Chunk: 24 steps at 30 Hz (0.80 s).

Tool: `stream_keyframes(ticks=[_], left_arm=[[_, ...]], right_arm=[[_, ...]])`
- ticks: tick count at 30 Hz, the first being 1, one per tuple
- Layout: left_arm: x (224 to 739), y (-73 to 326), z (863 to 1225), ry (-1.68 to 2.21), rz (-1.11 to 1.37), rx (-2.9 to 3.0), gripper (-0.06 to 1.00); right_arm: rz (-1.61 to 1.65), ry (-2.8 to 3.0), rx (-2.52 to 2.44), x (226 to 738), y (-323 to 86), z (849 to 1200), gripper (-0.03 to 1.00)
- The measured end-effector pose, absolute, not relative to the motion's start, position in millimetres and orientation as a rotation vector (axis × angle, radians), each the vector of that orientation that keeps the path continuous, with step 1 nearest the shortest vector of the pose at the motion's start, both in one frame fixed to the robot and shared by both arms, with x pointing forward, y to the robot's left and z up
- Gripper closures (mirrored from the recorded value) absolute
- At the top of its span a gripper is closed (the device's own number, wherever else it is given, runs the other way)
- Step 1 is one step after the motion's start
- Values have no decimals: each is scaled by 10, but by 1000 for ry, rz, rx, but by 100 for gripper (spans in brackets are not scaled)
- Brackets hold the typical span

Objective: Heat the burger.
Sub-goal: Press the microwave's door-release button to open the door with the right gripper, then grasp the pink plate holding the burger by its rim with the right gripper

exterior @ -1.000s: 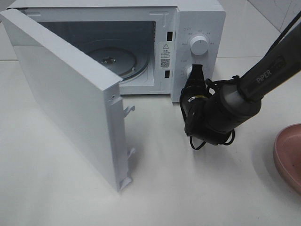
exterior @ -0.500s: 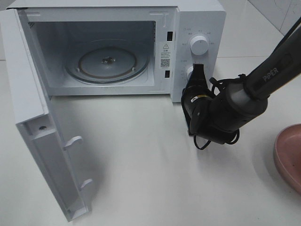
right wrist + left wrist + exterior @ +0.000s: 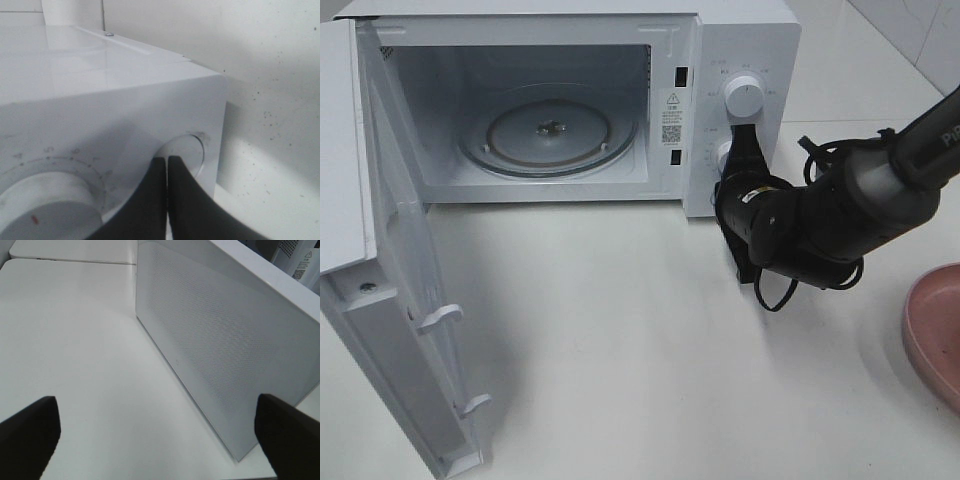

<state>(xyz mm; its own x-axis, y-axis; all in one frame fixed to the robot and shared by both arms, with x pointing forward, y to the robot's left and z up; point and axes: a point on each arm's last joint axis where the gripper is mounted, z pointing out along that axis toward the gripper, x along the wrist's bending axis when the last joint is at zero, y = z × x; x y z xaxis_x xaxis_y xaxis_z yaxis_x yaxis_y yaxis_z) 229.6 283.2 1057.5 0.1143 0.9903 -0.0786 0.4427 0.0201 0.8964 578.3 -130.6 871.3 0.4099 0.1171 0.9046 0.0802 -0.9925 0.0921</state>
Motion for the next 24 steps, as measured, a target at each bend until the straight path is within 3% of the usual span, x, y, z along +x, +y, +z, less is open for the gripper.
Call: stream_keyframes(ticks=[24], left_arm=[[2296, 2832, 10575, 1453, 822, 1552, -3]], right_arm=[[1379, 1039, 2354, 5360, -1451, 9187, 97]])
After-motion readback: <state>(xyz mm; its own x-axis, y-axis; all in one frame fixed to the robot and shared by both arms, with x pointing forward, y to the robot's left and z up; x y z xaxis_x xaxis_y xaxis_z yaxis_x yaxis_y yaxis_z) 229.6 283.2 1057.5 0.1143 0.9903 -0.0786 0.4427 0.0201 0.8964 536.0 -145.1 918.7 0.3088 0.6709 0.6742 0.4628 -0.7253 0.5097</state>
